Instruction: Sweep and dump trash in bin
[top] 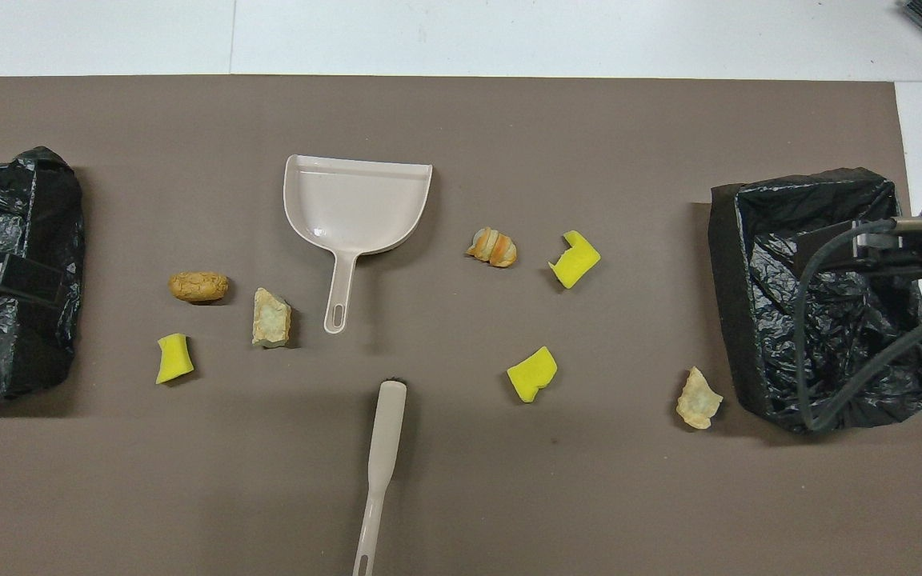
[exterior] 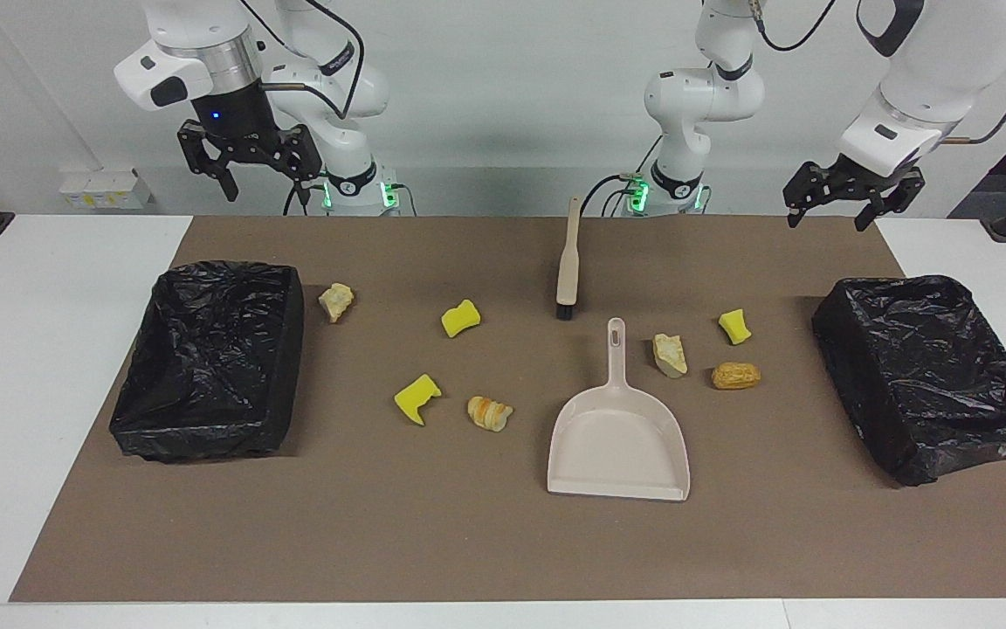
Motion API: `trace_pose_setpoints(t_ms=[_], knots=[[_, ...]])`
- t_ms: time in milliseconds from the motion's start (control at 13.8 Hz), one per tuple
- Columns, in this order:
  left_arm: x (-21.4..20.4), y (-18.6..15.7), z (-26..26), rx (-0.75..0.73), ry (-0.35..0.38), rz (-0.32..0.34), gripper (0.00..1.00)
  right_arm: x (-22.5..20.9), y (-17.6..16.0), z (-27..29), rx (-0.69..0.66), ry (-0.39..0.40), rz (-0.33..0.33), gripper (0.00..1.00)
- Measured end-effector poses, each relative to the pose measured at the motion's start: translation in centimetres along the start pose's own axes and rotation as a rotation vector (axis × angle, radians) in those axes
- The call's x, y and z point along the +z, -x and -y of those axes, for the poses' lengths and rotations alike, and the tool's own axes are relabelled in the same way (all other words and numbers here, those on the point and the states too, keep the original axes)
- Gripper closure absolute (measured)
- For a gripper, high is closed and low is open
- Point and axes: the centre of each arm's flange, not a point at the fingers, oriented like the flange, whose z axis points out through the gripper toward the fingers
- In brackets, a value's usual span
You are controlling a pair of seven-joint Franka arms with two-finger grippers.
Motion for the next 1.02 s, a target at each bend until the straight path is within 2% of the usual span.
trace_pose_setpoints(t_ms=[291, 582, 873, 1018], knots=[[0.0, 0.0, -0.4, 0.007, 0.003, 0.000, 0.00, 0.0, 0.0, 0.0, 0.000, 0.000, 0.000, 0.00], [1.3, -0.6, -1.8, 0.025, 0.067, -0.001, 0.00, 0.0, 0.0, 0.1, -0.001, -0.001, 0.000, 0.00], [6.8, -1.3, -7.4, 0.107, 0.145, 0.053, 0.00, 0.0, 0.0, 0.2, -0.003, -0.003, 0.000, 0.00], [10.5, -0.6, -10.8, 0.156, 0.160, 0.091, 0.00, 0.0, 0.0, 0.2, -0.004, -0.003, 0.000, 0.00]])
